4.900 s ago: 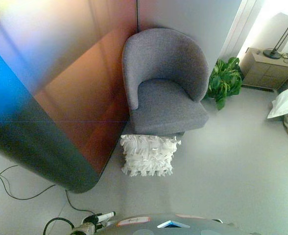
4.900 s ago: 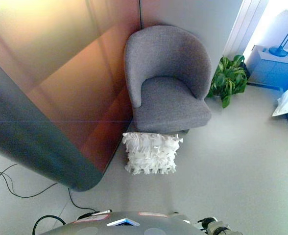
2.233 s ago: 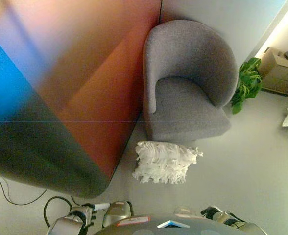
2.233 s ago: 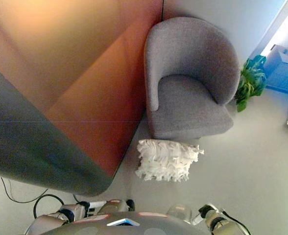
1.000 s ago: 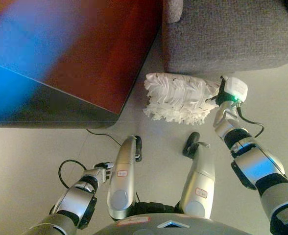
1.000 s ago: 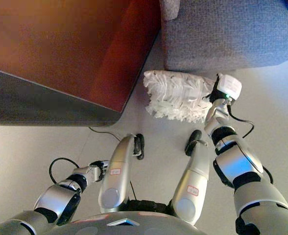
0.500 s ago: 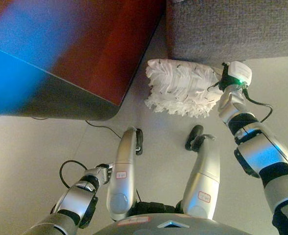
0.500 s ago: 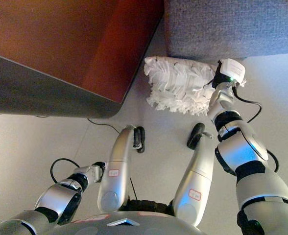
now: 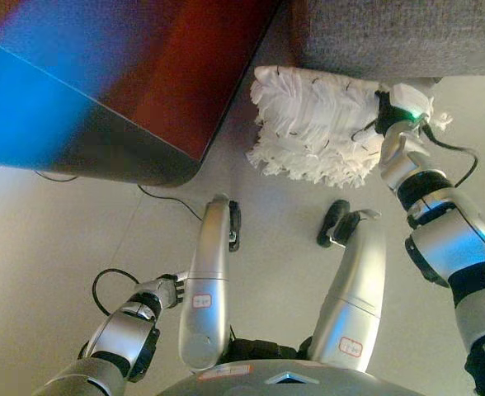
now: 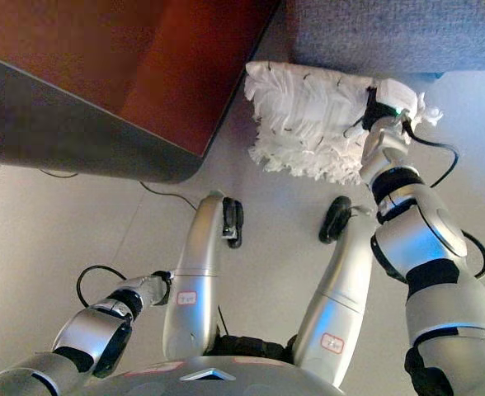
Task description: Pick up the pillow and put it on the sofa.
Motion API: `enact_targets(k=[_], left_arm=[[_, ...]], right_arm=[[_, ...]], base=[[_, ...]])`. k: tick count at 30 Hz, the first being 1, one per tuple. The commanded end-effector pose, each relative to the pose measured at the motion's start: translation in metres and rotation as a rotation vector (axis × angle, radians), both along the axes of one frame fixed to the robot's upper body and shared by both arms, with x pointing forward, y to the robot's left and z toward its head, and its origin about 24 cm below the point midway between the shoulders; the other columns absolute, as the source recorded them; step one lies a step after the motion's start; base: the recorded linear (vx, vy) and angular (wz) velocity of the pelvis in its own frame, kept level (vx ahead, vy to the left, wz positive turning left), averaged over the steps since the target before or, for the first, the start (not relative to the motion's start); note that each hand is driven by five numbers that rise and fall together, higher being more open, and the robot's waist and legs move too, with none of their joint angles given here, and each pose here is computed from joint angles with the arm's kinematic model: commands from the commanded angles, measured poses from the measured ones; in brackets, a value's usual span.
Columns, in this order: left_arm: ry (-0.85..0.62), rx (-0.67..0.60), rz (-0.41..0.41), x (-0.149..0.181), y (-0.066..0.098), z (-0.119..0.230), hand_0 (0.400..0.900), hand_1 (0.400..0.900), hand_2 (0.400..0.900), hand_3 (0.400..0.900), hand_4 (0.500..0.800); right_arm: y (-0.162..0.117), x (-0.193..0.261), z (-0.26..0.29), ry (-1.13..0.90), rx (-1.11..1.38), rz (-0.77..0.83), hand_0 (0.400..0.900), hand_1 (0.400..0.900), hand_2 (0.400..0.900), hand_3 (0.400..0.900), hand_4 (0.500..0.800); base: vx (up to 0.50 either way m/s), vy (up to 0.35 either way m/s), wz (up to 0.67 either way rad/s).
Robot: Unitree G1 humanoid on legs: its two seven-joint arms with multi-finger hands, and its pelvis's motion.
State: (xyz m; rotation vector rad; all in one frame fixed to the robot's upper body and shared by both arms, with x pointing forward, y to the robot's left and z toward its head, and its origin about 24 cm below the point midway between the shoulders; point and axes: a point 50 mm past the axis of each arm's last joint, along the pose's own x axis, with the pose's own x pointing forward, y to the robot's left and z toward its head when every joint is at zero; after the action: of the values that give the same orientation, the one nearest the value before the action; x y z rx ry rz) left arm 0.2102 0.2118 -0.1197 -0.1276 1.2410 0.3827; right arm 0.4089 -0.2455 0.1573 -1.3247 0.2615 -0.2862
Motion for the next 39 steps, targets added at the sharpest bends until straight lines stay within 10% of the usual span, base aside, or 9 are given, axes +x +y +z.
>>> enact_targets(k=[1, 8, 9, 10, 39], left_arm=[[0.076, 0.054, 0.08, -0.019, 0.024, -0.004, 0.9, 0.9, 0.9, 0.9, 0.8], [0.026, 0.071, 0.097, -0.014, 0.035, 0.001, 0.9, 0.9, 0.9, 0.9, 0.8], [0.023, 0.07, 0.098, -0.014, 0.035, 0.001, 0.9, 0.9, 0.9, 0.9, 0.8], [0.019, 0.07, 0.103, -0.013, 0.036, 0.002, 0.9, 0.9, 0.9, 0.9, 0.8], [-0.019, 0.069, 0.078, -0.033, 0.044, -0.008, 0.9, 0.9, 0.9, 0.9, 0.8]], right_arm=[[-0.001, 0.009, 0.056, -0.105, -0.012, 0.039, 0.9, 0.9, 0.9, 0.9, 0.8], [0.004, 0.012, 0.069, -0.043, 0.019, 0.073, 0.9, 0.9, 0.9, 0.9, 0.8], [0.005, 0.012, 0.069, -0.04, 0.025, 0.08, 0.814, 0.814, 0.814, 0.814, 0.748], [0.007, 0.012, 0.071, -0.028, 0.043, 0.103, 0.4, 0.4, 0.4, 0.4, 0.5], [-0.002, 0.005, 0.054, -0.113, 0.06, 0.219, 0.4, 0.4, 0.4, 0.4, 0.5]], base=[[-0.065, -0.04, 0.14], [-0.064, -0.051, 0.1], [-0.038, -0.05, 0.06], [-0.024, -0.042, 0.07], [0.026, 0.007, -0.02]])
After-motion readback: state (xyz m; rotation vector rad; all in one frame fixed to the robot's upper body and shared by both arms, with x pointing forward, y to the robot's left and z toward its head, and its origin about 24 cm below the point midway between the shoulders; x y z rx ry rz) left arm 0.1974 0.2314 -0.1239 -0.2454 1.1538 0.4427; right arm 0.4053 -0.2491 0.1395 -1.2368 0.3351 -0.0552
